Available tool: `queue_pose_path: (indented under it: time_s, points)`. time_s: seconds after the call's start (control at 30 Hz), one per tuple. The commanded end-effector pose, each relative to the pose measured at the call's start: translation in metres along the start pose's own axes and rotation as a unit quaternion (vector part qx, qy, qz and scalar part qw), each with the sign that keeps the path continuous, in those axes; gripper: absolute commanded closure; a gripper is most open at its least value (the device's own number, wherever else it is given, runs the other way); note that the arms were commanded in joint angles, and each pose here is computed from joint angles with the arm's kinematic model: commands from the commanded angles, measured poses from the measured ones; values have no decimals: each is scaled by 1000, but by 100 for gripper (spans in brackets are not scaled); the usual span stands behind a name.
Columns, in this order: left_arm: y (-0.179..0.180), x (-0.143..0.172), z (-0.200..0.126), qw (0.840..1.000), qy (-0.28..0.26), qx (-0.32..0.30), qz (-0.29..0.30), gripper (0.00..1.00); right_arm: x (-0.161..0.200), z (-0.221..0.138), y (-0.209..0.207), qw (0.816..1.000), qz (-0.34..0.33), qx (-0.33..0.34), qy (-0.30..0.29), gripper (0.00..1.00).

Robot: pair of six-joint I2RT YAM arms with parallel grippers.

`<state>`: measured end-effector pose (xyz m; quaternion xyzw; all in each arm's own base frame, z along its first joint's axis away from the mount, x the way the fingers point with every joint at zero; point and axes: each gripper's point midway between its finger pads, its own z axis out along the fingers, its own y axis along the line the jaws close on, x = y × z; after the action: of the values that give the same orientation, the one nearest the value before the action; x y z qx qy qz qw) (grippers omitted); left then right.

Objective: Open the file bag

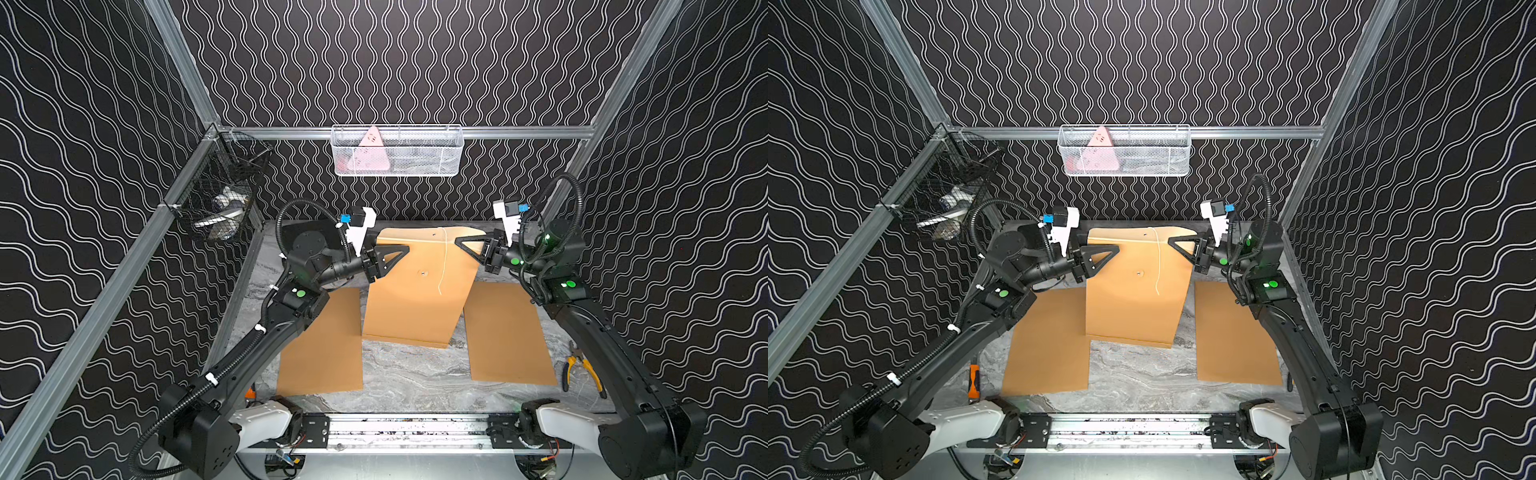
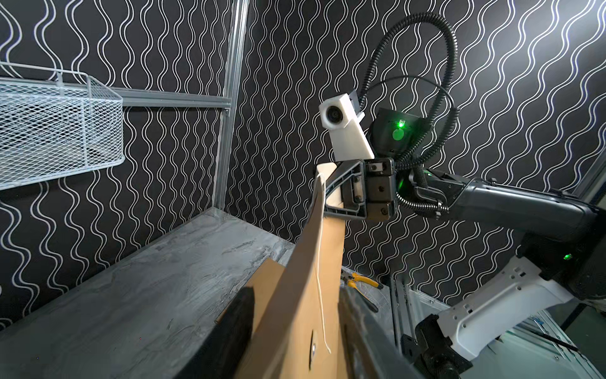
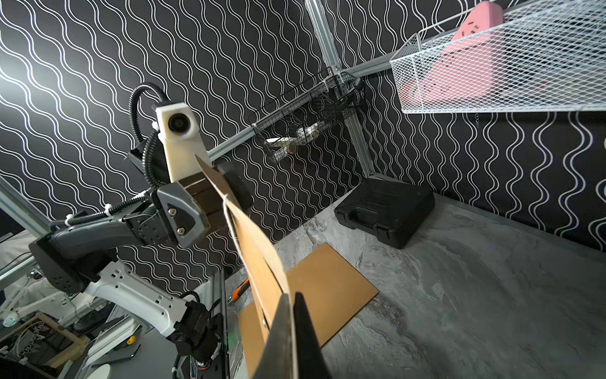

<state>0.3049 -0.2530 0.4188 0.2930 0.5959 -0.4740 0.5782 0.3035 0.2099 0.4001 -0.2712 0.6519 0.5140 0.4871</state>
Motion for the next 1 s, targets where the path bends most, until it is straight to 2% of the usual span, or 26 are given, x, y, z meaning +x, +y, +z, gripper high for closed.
queue_pose_path:
  time_s: [0.0,0.07,0.3,0.4,0.57,0.63,0.7,0.77,0.9,0.97]
  points:
    - [-3,-7,4,1000,-6,15,1,59,0,0,4,1000,-16,-1,3,100]
    - [-2,-6,5,1000,-8,16,-3,63,3,1,4,1000,-16,1,7,100]
    - [2,-5,5,1000,-14,10,-8,92,-5,3,11,1000,-30,-2,5,100]
    - [3,-7,2,1000,-20,3,-6,100,-4,3,11,1000,-31,-1,5,100]
    - [10,-8,-4,999,-34,-20,-6,100,-4,1,9,999,-32,9,3,100]
    - [14,-11,-8,999,-44,-28,-6,100,-2,0,8,999,-32,15,3,92]
    - [17,-15,-13,998,-56,-34,-7,100,-2,-1,8,999,-33,20,2,79]
    - [20,-20,-18,997,-68,-38,-9,100,-3,-2,10,999,-35,20,0,72]
    - [25,-31,-27,995,-92,-37,-15,100,8,-3,6,999,-23,23,6,64]
    - [26,-35,-29,994,-99,-33,-18,100,10,-3,5,1000,-20,22,8,63]
